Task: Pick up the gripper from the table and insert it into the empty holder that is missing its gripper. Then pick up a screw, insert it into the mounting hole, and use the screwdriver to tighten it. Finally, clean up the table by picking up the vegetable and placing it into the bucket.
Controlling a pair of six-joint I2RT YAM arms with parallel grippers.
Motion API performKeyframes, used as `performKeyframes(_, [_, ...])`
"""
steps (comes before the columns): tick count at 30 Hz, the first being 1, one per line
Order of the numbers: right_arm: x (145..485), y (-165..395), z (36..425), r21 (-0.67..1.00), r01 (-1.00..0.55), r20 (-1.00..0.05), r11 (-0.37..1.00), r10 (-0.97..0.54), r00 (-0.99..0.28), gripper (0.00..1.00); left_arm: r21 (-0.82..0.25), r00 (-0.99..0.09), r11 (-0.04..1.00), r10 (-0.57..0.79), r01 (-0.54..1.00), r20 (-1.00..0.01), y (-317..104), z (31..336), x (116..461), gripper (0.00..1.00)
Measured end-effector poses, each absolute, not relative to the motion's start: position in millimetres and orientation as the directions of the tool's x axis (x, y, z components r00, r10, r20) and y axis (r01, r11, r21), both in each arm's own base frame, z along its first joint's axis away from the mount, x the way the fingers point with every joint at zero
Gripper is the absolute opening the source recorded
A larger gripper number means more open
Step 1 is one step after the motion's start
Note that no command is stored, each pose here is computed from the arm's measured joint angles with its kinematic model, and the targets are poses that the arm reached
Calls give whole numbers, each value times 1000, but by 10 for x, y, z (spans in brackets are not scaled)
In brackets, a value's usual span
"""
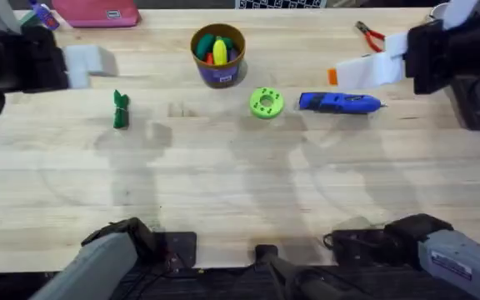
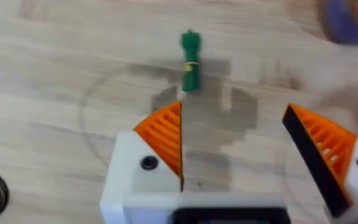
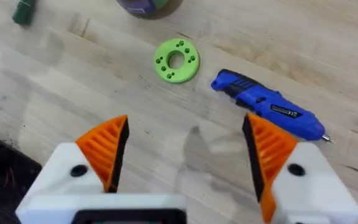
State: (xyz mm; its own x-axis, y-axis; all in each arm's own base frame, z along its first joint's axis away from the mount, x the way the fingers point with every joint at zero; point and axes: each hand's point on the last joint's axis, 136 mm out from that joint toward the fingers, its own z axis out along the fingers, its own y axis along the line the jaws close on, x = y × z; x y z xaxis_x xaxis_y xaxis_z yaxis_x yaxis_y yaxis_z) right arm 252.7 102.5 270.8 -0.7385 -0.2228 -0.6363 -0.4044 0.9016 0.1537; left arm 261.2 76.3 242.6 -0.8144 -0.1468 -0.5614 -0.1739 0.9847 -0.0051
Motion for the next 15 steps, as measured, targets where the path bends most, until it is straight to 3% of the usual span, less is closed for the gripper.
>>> performKeyframes(7, [2476,1013,2683,157,-402,-622,902,-226,-750,993,-39,-868,945,-313,-323,-386,1381,1707,2905,985])
performKeyframes(15, [2476,1013,2683,157,-402,-622,902,-226,-750,993,-62,-952,962,-271,-264,-145,1388,866,3182,985])
